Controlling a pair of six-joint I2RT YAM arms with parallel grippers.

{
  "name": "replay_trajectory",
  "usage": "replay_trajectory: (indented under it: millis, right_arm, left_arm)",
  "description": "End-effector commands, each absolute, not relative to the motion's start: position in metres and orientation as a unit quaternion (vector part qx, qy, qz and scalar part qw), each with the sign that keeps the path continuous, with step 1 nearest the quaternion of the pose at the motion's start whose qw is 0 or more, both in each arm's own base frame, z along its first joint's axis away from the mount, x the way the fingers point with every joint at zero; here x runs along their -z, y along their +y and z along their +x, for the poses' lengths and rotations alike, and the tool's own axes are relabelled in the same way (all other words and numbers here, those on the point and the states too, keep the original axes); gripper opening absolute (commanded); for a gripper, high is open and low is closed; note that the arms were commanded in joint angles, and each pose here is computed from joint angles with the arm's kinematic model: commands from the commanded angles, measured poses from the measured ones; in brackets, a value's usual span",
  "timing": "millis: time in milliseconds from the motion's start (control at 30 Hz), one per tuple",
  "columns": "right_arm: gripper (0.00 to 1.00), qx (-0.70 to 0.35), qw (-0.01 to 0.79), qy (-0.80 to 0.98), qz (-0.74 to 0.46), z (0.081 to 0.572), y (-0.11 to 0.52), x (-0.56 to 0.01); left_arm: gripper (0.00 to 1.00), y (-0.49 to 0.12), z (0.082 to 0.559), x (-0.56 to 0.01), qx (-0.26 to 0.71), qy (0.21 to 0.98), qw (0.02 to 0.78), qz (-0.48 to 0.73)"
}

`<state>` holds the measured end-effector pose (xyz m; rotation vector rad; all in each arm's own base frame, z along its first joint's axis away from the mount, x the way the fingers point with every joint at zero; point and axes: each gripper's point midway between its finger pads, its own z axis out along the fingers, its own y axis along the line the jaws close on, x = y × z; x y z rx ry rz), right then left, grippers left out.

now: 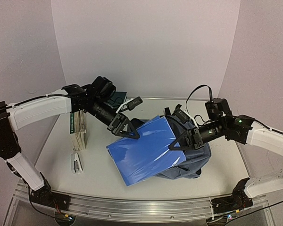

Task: Pack the student bag
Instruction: Place the files in the student bag.

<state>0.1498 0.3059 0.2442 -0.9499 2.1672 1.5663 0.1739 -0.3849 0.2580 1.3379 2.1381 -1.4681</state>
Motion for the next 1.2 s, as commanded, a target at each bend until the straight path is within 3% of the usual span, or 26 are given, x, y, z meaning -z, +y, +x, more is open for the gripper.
replay_trajectory:
  millis: [0, 67, 133, 267, 333, 600, 700, 800, 967, 1167]
  right_arm:
    - [0.00, -0.537, 0.191, 0.750, -0.336, 0.163, 0.310, -0.259]
    - [0.06, -0.520, 0.202, 0.765, -0.321, 0.173, 0.310, -0.254]
    - [0.28, -0.498, 0.221, 0.784, -0.299, 0.186, 0.308, -0.249]
    - [0.75, -0.422, 0.285, 0.830, -0.228, 0.225, 0.294, -0.242]
    - [0.83, -0.371, 0.319, 0.851, -0.191, 0.246, 0.281, -0.236]
    - [0.80, -0.169, 0.354, 0.910, -0.135, 0.291, 0.258, -0.190]
    - [0.58, -0.119, 0.358, 0.913, -0.154, 0.293, 0.275, -0.178]
    - [0.51, -0.070, 0.354, 0.917, -0.169, 0.299, 0.290, -0.158]
    - [0.55, -0.006, 0.328, 0.925, -0.191, 0.307, 0.306, -0.115]
    - [0.69, 0.068, 0.303, 0.930, -0.197, 0.315, 0.297, -0.069]
  left_arm:
    - [0.36, -0.389, 0.167, -0.274, 0.514, 0.708, 0.106, 0.473]
    - [0.17, -0.389, 0.167, -0.271, 0.512, 0.710, 0.105, 0.472]
    - [0.03, -0.387, 0.167, -0.267, 0.508, 0.716, 0.107, 0.466]
    - [0.00, -0.379, 0.185, -0.256, 0.471, 0.758, 0.144, 0.427]
    - [0.00, -0.368, 0.205, -0.252, 0.455, 0.787, 0.174, 0.379]
    - [0.00, -0.301, 0.268, -0.272, 0.464, 0.829, 0.260, 0.171]
    - [0.00, -0.281, 0.282, -0.281, 0.463, 0.833, 0.284, 0.107]
    - [0.00, -0.268, 0.292, -0.288, 0.473, 0.825, 0.302, 0.067]
    - [0.00, -0.267, 0.294, -0.292, 0.490, 0.814, 0.308, 0.048]
    - [0.00, -0.264, 0.291, -0.291, 0.492, 0.814, 0.306, 0.044]
